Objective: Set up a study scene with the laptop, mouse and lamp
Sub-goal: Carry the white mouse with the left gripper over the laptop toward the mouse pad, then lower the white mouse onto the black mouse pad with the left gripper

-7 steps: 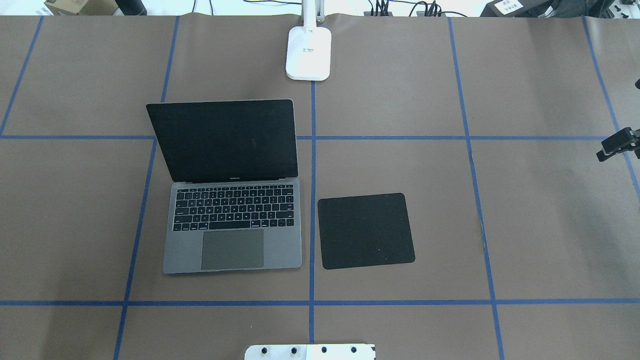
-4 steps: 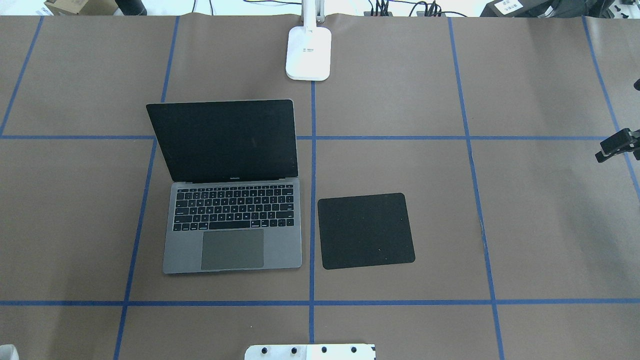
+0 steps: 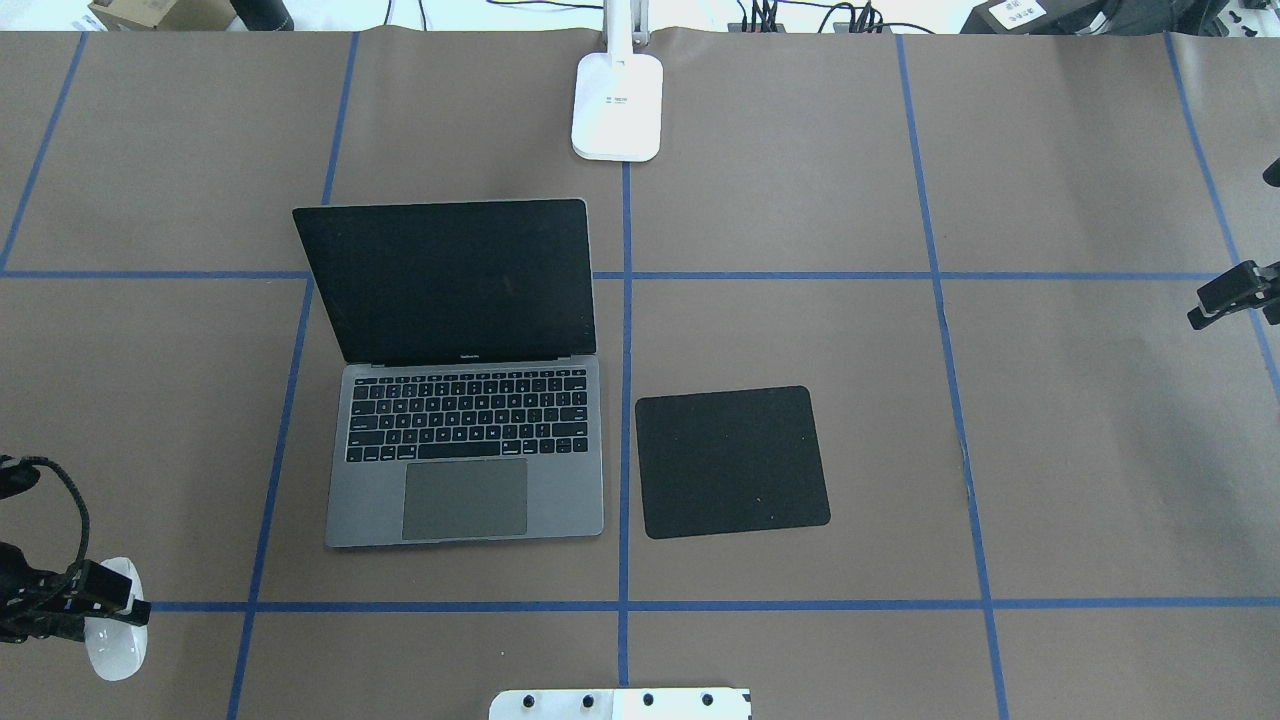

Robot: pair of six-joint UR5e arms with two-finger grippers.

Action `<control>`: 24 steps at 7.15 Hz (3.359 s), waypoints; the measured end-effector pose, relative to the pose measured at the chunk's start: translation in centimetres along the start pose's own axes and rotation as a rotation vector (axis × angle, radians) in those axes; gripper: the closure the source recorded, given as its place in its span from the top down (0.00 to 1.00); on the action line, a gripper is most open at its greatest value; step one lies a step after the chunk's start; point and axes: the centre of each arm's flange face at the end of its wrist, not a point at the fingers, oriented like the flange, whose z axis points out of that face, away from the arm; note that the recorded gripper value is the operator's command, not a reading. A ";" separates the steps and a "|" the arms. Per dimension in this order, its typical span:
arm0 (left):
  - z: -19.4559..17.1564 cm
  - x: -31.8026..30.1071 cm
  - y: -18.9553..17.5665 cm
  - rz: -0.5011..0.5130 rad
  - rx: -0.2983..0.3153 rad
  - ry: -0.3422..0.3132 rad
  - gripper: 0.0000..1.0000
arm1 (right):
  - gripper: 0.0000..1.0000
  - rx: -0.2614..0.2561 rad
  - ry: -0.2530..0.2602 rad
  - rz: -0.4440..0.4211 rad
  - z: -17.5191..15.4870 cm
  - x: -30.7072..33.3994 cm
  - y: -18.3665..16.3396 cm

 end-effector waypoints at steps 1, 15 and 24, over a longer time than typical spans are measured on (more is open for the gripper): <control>0.1 2.3 -1.5 -0.009 0.012 -0.005 0.37 | 0.99 -0.002 0.000 -0.001 0.1 -0.1 0.0; 10.4 54.0 -2.4 -0.087 0.060 -0.124 0.39 | 0.99 -0.019 0.028 0.022 1.0 1.3 0.1; 18.8 61.5 -5.5 -0.085 0.101 -0.155 0.56 | 0.99 -0.007 0.059 0.039 0.5 2.2 0.0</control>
